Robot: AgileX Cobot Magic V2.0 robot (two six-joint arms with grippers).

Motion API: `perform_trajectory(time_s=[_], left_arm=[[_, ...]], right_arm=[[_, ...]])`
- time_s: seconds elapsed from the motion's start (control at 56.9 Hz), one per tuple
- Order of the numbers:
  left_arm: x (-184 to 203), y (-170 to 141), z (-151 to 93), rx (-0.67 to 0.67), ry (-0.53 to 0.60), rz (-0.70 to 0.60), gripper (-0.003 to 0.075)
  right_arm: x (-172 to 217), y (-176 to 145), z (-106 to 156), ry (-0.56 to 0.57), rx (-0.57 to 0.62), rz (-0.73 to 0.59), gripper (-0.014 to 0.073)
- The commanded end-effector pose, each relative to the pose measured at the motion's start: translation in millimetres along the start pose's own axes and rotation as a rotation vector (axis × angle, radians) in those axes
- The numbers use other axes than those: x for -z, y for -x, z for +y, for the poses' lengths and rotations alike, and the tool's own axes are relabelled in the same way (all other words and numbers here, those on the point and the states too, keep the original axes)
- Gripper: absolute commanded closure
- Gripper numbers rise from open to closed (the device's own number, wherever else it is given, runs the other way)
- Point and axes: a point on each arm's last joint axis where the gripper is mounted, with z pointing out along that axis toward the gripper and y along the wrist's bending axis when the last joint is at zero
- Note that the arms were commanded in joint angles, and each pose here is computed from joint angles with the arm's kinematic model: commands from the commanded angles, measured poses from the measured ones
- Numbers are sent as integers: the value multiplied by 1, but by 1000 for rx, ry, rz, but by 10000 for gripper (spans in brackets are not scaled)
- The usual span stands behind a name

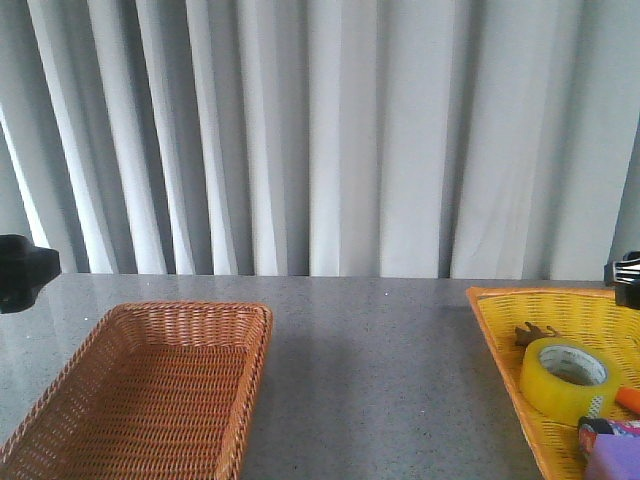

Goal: Transfer tape with both arms
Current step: 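Lower the right gripper onto the yellow tape roll in the yellow basket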

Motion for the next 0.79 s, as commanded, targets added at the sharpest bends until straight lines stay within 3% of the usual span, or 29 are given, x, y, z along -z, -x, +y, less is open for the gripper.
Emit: perform_trajectory(time_s=[0.0,0.264,0.475,0.774], left_arm=[[8,17,-6,11,-34,-111,142],[5,13,-5,15,-23,-63,150],[5,12,-4,14,-21,-53,150],[5,11,-4,14,-18,-40,150]], right_arm=[[-3,24,-1,-1,35,-45,27],[-74,23,1,-4,124,112,27],[-94,17,2,0,185,138,27],[-116,18,-11,-2,168,153,27]])
